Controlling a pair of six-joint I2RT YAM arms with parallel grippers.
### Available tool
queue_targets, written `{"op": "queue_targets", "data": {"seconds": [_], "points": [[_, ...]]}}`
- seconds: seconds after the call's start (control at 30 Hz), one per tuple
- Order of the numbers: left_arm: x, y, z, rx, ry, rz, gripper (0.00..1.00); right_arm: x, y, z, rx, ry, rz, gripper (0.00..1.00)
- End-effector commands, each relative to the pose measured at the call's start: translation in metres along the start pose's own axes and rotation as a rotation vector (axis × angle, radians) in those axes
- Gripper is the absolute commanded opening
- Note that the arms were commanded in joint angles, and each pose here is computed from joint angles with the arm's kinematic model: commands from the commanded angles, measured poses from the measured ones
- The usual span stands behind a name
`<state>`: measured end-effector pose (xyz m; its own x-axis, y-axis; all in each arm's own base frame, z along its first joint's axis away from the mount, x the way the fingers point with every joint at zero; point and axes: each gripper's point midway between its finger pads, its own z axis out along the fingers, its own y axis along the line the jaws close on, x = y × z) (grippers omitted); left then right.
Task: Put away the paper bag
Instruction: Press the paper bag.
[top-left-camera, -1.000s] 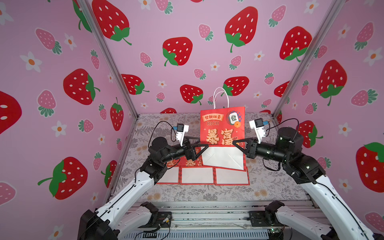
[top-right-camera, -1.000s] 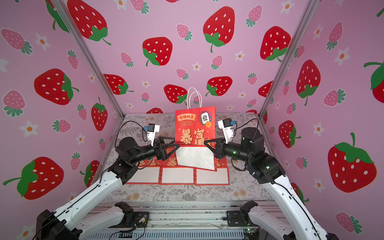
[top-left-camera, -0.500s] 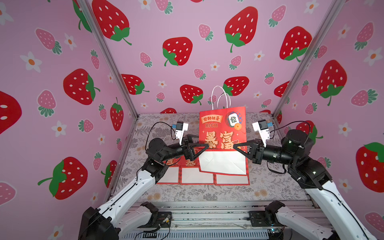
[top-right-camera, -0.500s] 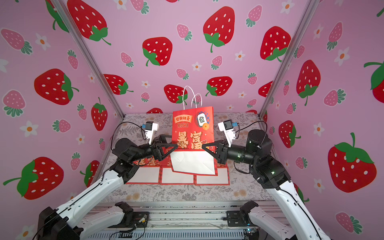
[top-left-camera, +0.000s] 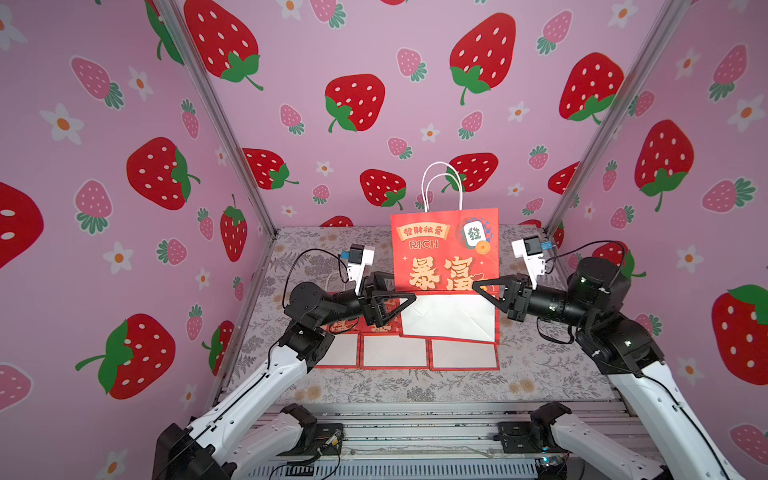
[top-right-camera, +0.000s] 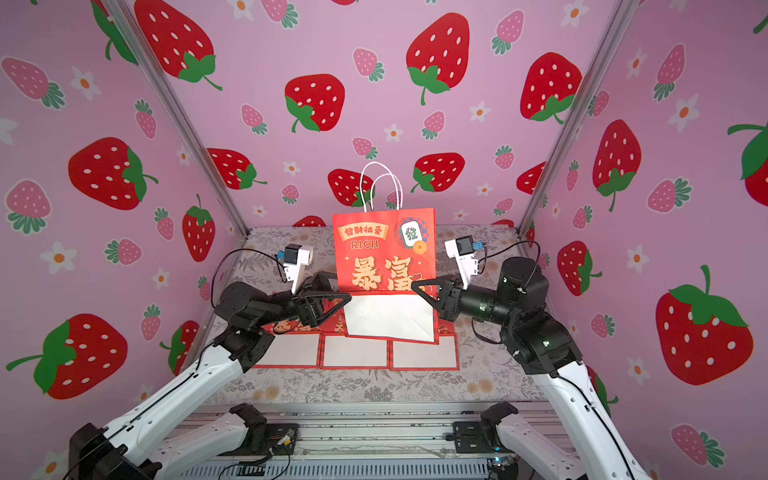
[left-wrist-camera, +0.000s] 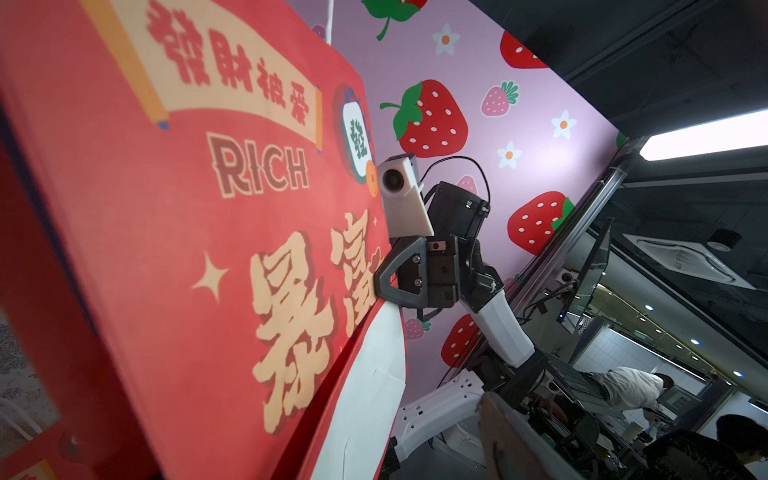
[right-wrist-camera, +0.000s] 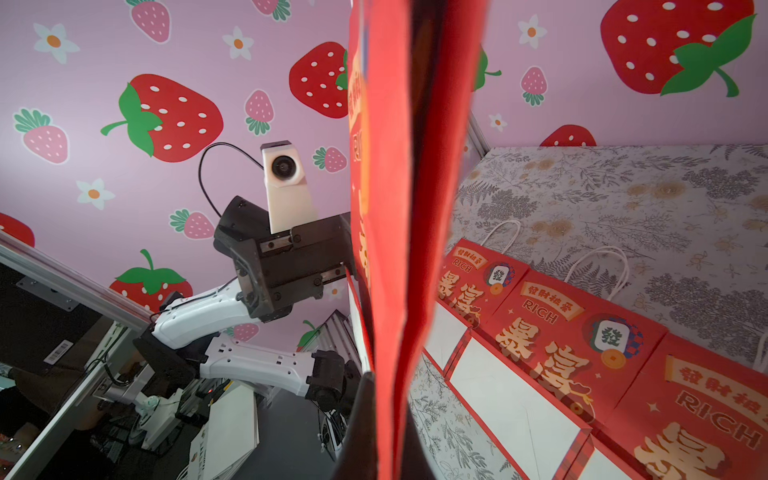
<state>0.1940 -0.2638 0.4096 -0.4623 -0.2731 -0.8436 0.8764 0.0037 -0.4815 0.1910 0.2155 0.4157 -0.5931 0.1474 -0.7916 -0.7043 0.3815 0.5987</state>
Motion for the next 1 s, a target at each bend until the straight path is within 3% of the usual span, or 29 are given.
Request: {"op": "queue_targets", "data": {"seconds": [0.0, 0.5, 0.73, 0.97], "points": [[-0.005, -0.018, 0.000, 0.056, -0.003, 0.060, 0.78, -0.006, 0.001, 0.001, -0.013, -0.019, -0.007, 0.00], [0.007, 0.000, 0.007, -0.023, 0.051, 0.063, 0.47, -0.017, 0.000, 0.004, -0.006, -0.039, 0.010, 0.00], [0.010, 0.007, 0.007, -0.066, 0.061, 0.078, 0.19, -0.016, 0.002, 0.013, -0.059, -0.006, 0.026, 0.00], [0.007, 0.007, 0.006, -0.085, 0.038, 0.090, 0.15, -0.015, 0.002, 0.013, -0.062, -0.010, 0.037, 0.00]]}}
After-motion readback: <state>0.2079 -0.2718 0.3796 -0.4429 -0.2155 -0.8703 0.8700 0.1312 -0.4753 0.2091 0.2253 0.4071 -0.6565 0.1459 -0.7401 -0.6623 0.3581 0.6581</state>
